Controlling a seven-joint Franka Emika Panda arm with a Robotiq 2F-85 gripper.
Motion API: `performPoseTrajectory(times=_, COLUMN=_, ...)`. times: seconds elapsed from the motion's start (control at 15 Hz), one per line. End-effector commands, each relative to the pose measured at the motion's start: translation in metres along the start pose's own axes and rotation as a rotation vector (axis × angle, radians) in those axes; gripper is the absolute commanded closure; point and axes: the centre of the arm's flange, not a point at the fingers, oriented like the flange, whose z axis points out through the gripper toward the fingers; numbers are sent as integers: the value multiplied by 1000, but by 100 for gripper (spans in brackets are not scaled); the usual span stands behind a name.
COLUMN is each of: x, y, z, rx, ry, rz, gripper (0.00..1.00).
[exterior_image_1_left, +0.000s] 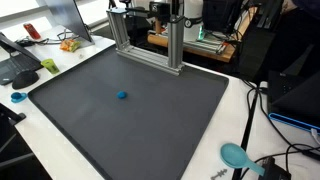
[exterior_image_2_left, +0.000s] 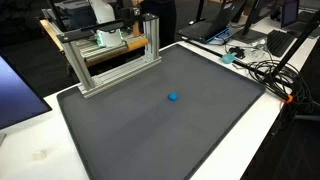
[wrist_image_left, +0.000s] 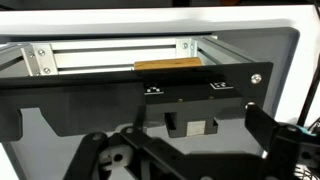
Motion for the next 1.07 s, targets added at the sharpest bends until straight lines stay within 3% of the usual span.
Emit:
performPoseTrajectory(times=0.0, x=0, y=0, z=0, rx=0, ry=0, rz=0, gripper=0)
performPoseTrajectory(times=0.67, x=0, y=0, z=0, rx=0, ry=0, rz=0, gripper=0)
performPoseTrajectory(times=1.0, x=16, y=-27, z=-8, rx=-45, ry=3, rz=-7, gripper=0)
